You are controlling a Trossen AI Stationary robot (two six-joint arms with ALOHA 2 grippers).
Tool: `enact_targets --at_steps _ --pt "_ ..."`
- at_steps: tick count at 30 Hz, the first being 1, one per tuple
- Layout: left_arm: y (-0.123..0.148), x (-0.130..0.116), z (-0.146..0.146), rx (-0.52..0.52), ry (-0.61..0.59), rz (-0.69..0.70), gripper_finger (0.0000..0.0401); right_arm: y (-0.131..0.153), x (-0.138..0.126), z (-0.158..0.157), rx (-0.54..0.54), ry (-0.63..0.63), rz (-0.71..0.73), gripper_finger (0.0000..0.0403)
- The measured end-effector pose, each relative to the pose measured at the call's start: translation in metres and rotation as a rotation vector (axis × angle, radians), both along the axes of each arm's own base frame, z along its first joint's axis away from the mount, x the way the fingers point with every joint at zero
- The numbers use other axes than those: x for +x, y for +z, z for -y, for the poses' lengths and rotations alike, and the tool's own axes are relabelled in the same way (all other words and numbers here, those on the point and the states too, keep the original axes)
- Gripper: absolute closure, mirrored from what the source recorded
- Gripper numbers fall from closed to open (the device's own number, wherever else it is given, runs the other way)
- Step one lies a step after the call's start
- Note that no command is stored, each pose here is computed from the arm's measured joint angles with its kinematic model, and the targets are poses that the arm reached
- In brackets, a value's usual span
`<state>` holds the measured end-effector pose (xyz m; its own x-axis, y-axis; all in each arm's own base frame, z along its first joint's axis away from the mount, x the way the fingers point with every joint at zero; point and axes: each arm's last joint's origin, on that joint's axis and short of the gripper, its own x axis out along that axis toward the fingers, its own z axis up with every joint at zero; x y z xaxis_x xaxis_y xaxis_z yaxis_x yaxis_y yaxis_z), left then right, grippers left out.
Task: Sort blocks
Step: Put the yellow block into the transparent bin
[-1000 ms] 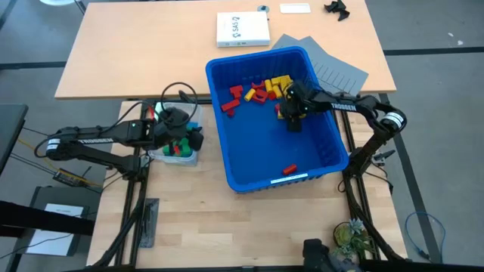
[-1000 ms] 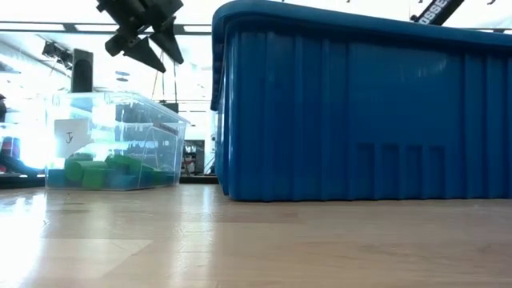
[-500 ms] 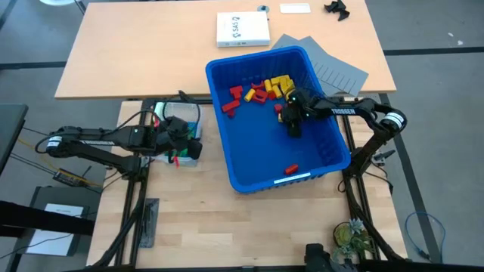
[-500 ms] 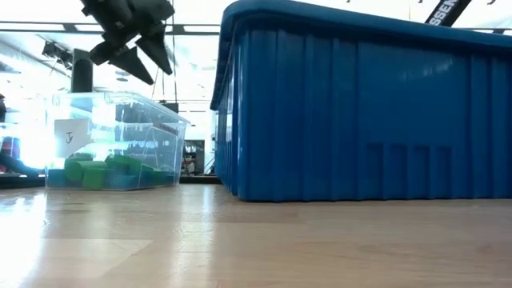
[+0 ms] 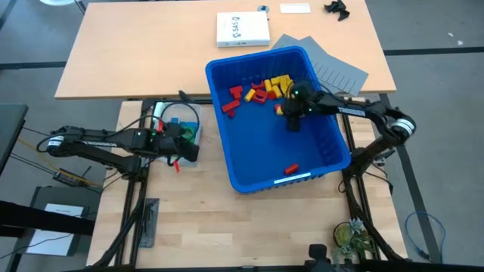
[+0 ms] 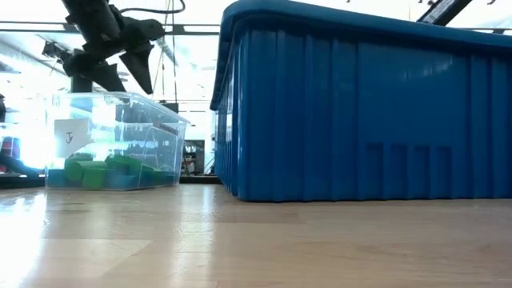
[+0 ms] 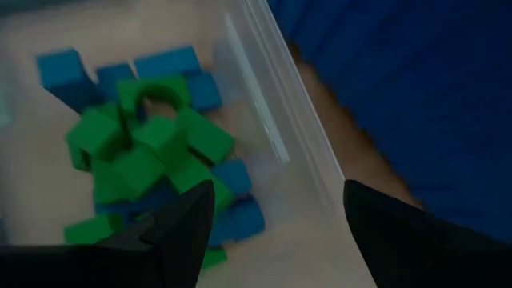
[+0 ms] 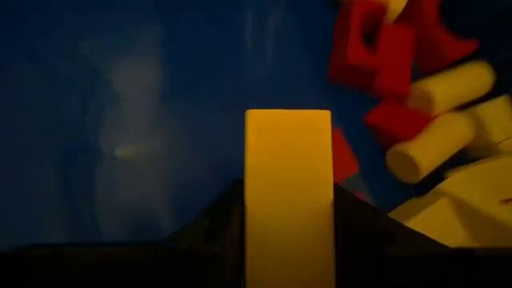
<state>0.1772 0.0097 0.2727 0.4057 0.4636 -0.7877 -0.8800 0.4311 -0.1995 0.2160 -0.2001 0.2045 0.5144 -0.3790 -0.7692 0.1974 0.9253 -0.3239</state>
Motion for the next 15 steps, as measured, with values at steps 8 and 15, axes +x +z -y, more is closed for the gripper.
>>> enact_targets --at_steps 8,15 --pt "-0.01 0.02 0.004 -0.113 -0.076 -0.008 0.0115 0.066 0.009 -0.043 0.003 0.094 0.262 0.0275" --pt "-0.007 0.048 0.008 -0.113 -0.231 0.152 0.0115 0.104 0.036 -0.083 0.064 0.185 0.406 0.0275"
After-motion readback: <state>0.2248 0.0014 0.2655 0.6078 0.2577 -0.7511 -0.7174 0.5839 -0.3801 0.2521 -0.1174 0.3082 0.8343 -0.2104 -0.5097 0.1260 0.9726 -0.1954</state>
